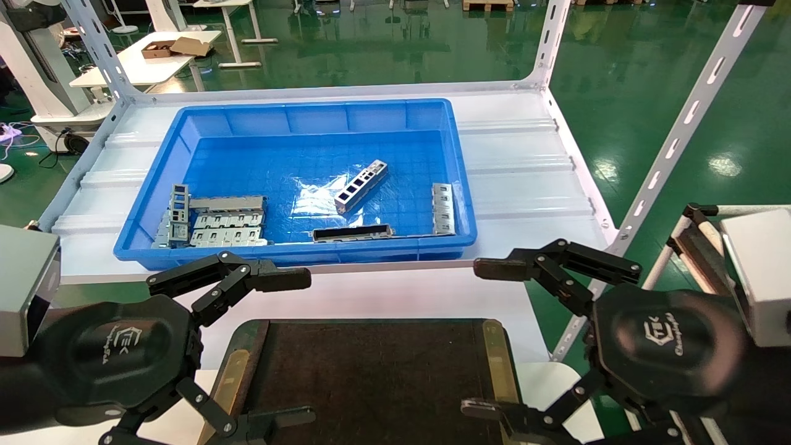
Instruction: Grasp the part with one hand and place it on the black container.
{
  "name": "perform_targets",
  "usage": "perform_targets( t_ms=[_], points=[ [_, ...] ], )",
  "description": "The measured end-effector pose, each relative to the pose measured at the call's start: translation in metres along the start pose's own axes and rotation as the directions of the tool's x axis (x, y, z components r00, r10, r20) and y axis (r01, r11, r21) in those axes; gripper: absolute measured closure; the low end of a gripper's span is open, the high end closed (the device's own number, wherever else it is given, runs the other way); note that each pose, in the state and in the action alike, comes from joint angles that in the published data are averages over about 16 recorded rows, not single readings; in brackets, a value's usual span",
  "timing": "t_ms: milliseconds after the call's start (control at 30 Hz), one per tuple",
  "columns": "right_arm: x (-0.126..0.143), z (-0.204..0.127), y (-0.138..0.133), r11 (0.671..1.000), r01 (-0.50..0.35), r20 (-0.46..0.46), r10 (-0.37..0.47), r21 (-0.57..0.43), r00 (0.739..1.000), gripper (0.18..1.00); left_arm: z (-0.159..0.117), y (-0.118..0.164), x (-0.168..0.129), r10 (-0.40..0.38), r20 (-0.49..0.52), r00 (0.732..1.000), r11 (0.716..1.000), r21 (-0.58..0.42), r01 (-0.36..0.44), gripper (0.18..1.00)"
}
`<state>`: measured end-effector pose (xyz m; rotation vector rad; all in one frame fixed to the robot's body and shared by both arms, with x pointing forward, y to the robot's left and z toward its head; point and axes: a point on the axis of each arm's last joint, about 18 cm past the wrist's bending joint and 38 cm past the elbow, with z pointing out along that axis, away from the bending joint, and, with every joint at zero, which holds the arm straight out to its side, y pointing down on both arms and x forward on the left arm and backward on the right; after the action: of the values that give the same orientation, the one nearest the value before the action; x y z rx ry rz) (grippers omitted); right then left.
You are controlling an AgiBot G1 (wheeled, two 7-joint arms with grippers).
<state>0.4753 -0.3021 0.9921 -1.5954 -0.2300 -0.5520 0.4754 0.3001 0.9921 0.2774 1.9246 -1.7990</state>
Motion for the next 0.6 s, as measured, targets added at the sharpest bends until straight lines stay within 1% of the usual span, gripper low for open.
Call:
perform_targets(
  t_ms=[600],
  points=[
    [0.0000,0.0000,0.0000,1.000,0.000,0.000,0.000,0.000,1.000,0.178,-0.0001,0.0000,-0.0001,0.000,0.001,1.000,1.000,0.000,0.000,0.184]
  ],
)
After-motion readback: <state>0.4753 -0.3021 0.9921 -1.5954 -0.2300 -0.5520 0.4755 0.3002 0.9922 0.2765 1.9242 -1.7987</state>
